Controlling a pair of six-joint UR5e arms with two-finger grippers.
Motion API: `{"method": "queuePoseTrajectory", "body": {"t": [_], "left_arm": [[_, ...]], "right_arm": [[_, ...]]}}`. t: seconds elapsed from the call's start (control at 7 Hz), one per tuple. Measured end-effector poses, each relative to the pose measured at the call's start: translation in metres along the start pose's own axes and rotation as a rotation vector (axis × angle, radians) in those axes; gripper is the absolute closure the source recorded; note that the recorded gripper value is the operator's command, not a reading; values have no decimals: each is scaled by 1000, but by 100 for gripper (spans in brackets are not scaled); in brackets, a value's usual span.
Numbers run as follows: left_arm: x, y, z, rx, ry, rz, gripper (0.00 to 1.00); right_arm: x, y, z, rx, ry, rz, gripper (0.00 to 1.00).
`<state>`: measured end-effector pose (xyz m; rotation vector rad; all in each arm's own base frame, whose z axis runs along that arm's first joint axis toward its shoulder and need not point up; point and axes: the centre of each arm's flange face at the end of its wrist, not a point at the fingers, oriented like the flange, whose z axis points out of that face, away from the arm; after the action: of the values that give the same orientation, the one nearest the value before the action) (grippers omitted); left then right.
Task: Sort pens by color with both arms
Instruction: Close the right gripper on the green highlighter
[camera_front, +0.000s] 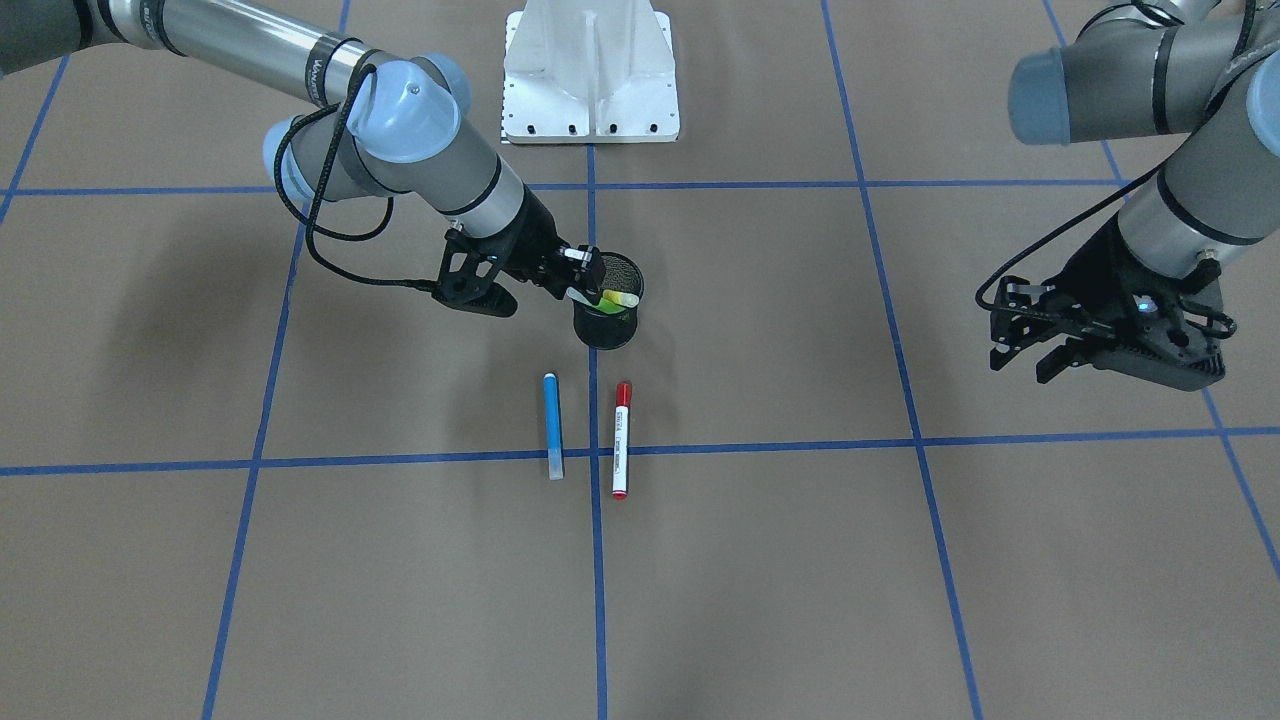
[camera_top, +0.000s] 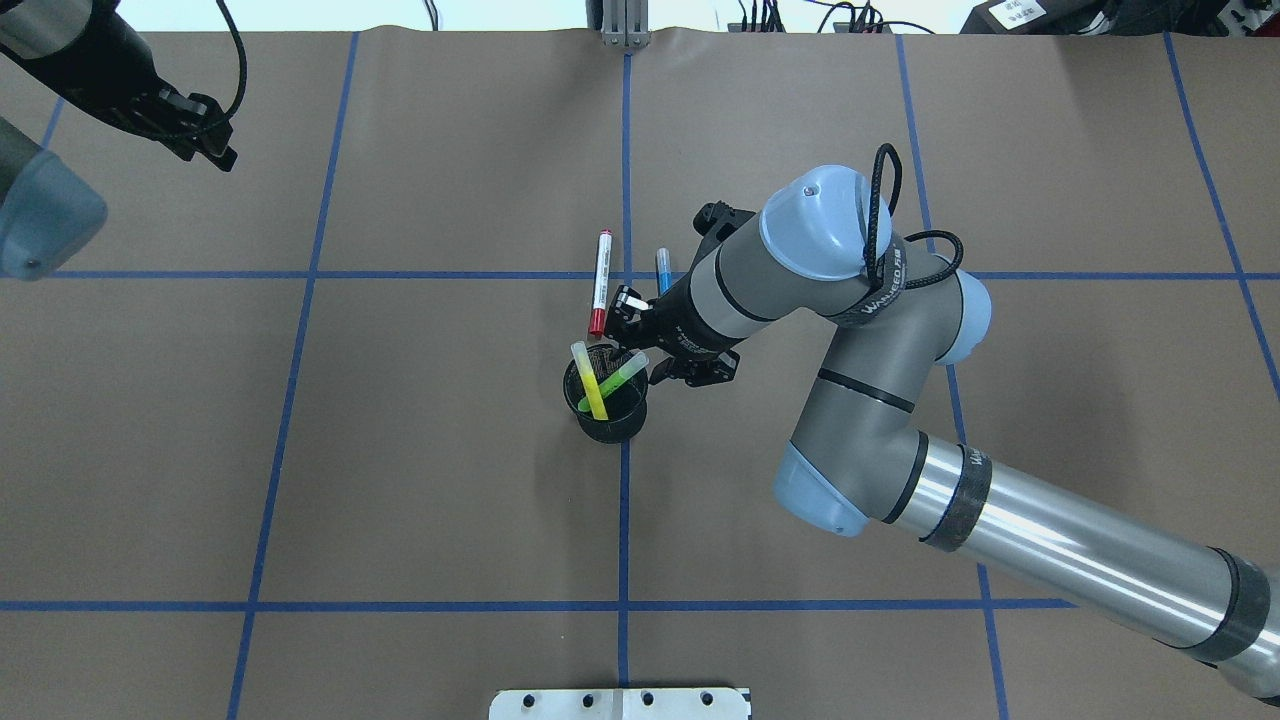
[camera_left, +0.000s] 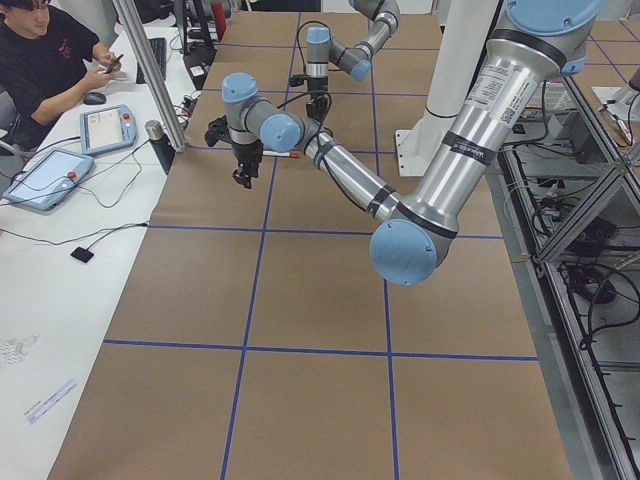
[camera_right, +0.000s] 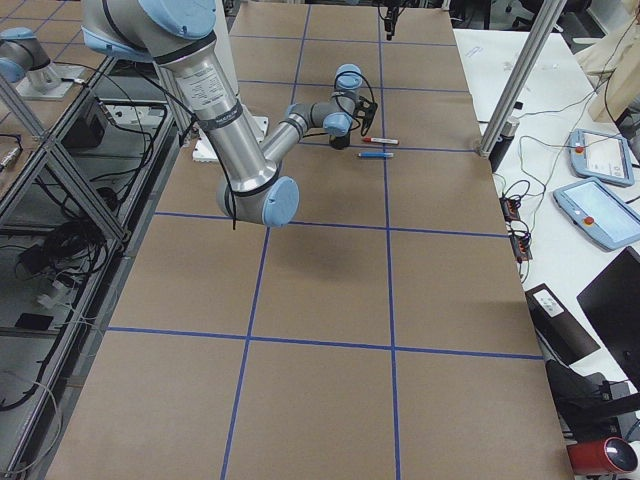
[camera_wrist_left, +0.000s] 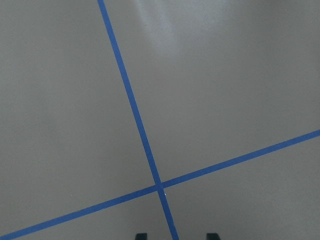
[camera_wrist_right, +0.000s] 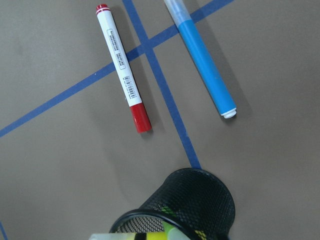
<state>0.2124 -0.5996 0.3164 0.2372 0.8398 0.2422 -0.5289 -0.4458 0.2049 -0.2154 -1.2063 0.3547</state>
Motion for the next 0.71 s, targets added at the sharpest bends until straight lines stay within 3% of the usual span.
{"method": "queuePoseTrajectory", "body": {"t": [0.71], "left_arm": [[0,0,2,2,-10,3,49]], "right_arm": [[-1,-2,0,7,-1,-5,54]]}}
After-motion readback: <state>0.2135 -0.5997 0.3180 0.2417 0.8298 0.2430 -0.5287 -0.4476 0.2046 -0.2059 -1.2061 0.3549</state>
